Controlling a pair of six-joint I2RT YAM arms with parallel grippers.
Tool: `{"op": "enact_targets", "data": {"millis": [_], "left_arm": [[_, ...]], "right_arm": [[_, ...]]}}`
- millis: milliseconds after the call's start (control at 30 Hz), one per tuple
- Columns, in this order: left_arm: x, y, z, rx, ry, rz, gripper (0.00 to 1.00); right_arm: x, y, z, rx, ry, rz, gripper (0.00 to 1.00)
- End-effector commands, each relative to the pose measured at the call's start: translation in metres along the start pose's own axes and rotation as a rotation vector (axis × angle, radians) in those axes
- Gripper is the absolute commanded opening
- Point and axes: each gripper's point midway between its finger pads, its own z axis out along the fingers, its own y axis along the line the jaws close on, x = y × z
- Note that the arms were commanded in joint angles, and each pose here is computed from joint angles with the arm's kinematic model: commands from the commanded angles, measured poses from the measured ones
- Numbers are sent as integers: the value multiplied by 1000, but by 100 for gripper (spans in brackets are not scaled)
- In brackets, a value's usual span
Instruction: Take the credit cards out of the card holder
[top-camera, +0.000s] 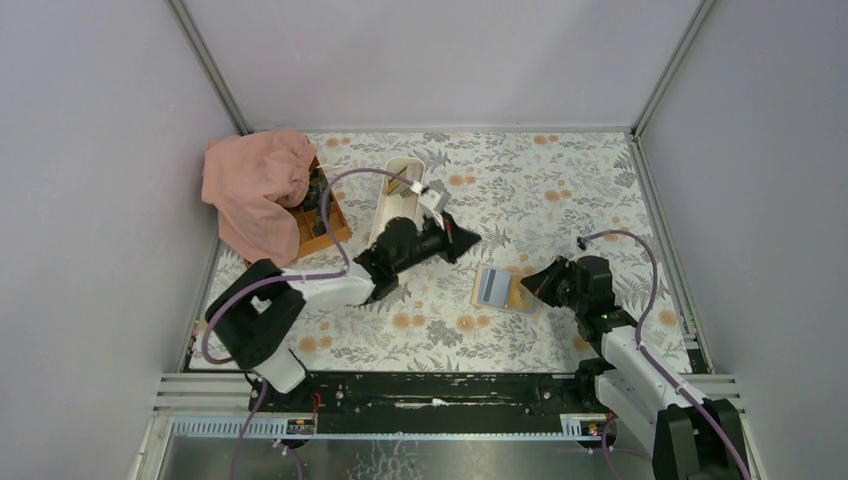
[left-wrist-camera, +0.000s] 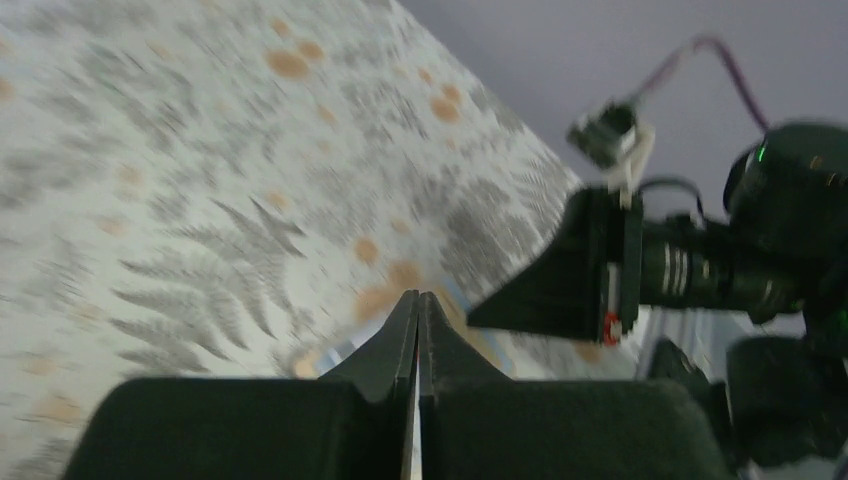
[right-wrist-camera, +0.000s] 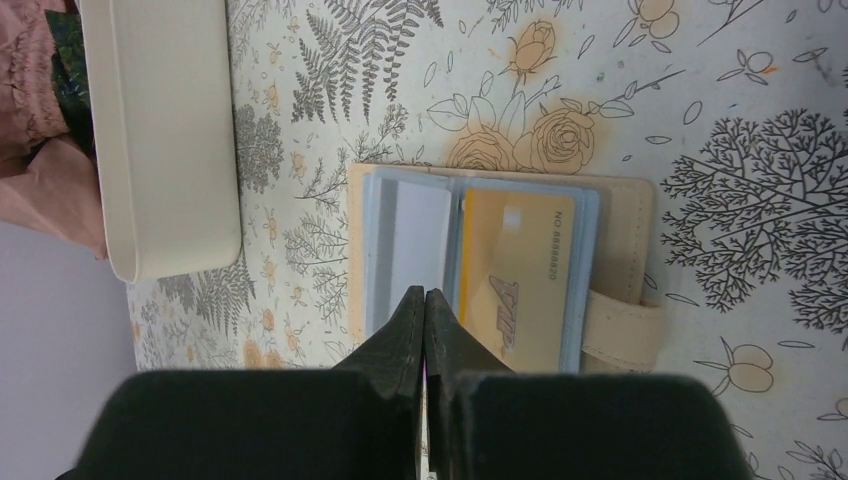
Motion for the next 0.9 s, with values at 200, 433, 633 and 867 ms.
{"op": "enact_targets", "data": {"millis": [200, 433, 633, 867], "left_arm": [[93, -64, 26, 203, 222, -158, 66], [135, -40, 25, 125, 326, -142, 0], [146, -46, 25, 140, 357, -157, 0], [147, -64, 34, 218, 366, -224, 64]], "right_arm": [[-24, -2, -14, 48, -125, -79, 10], [-12, -6, -8, 49, -58, -73, 20], [-19, -25, -10, 160, -106, -42, 0], [-9, -39, -7, 208, -74, -25, 0]]}}
